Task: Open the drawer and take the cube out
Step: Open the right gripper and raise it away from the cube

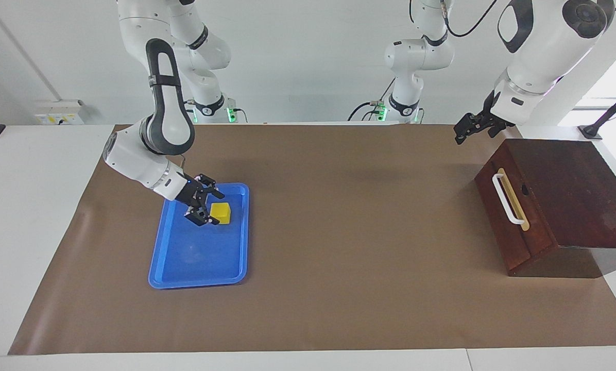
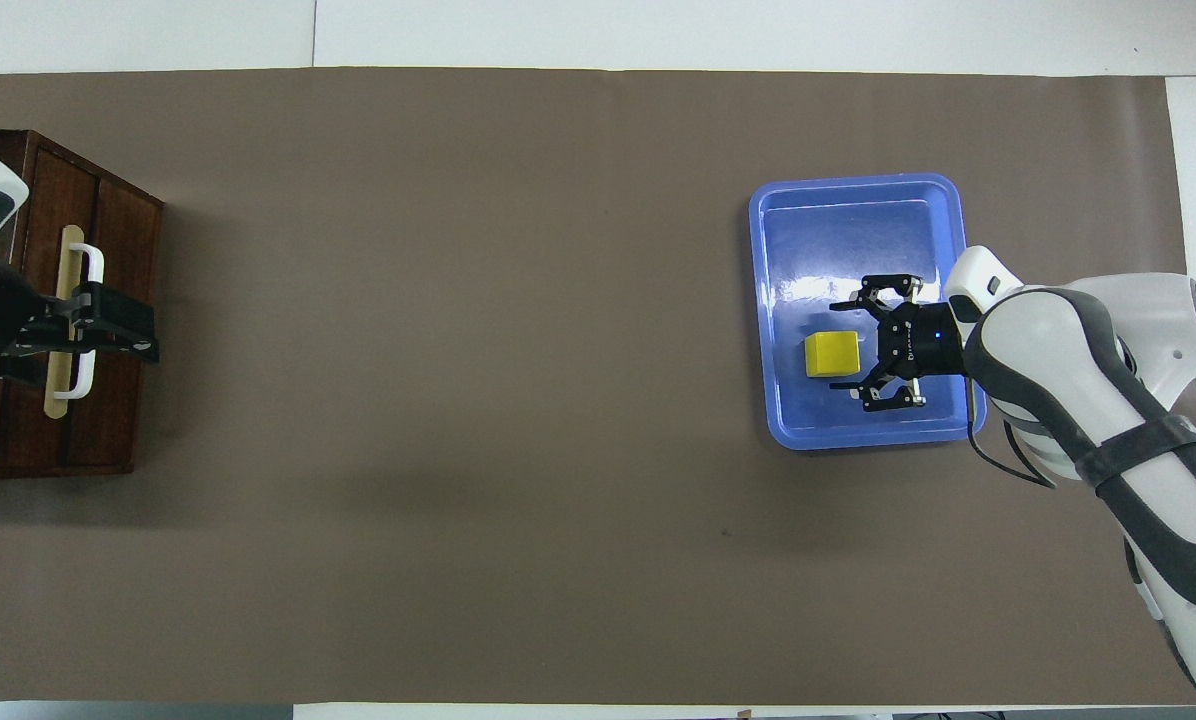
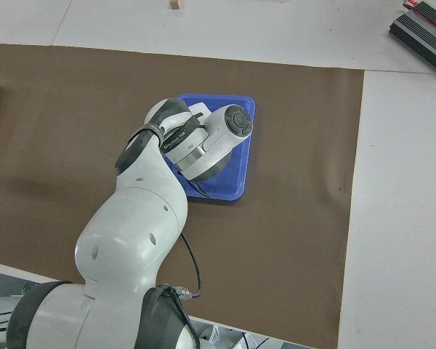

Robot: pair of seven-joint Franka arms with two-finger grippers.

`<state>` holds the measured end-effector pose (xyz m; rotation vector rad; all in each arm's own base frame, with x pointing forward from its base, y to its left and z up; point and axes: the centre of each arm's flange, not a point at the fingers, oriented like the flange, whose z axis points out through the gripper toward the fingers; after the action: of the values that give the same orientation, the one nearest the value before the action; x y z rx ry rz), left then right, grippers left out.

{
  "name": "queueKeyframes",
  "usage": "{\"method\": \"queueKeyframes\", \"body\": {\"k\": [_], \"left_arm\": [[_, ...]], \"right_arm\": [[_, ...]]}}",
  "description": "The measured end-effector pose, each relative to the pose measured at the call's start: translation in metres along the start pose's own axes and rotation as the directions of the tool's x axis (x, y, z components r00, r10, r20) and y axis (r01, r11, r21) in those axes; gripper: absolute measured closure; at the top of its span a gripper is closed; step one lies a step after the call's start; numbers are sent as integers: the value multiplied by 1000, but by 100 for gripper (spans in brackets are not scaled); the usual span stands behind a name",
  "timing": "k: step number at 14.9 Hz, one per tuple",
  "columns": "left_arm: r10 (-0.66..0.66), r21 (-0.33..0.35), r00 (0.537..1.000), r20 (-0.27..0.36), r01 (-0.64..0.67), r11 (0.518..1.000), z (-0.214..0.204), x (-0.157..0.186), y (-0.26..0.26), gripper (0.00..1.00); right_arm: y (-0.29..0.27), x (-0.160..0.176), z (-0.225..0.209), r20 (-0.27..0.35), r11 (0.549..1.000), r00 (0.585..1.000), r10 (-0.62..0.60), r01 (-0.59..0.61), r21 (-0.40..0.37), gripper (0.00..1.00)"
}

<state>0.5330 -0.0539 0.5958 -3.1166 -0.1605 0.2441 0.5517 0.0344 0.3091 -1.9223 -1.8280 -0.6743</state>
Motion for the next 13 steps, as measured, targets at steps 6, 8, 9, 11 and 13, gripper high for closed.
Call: {"method": "queueKeyframes", "body": {"k": [6, 8, 9, 11, 13], "left_arm": [[56, -7, 997, -44, -57, 998, -6, 5, -1, 0], [59, -7, 997, -46, -59, 998, -6, 5, -1, 0], [59, -7, 997, -47, -59, 998, -6, 5, -1, 0], [59, -8, 997, -49, -60, 998, -6, 5, -2, 0], [59, -8, 997, -51, -60, 998, -6, 6, -2, 0]], "right_arm": [[25, 52, -49, 81, 986, 983, 165, -162, -46, 0], [36, 66, -68, 129, 971, 964, 235, -227, -73, 0], [41, 73, -78, 157, 963, 952, 264, -252, -90, 0], [48, 86, -97, 198, 946, 926, 320, -302, -117, 0], [50, 93, -113, 217, 925, 901, 376, -354, -137, 0]]}}
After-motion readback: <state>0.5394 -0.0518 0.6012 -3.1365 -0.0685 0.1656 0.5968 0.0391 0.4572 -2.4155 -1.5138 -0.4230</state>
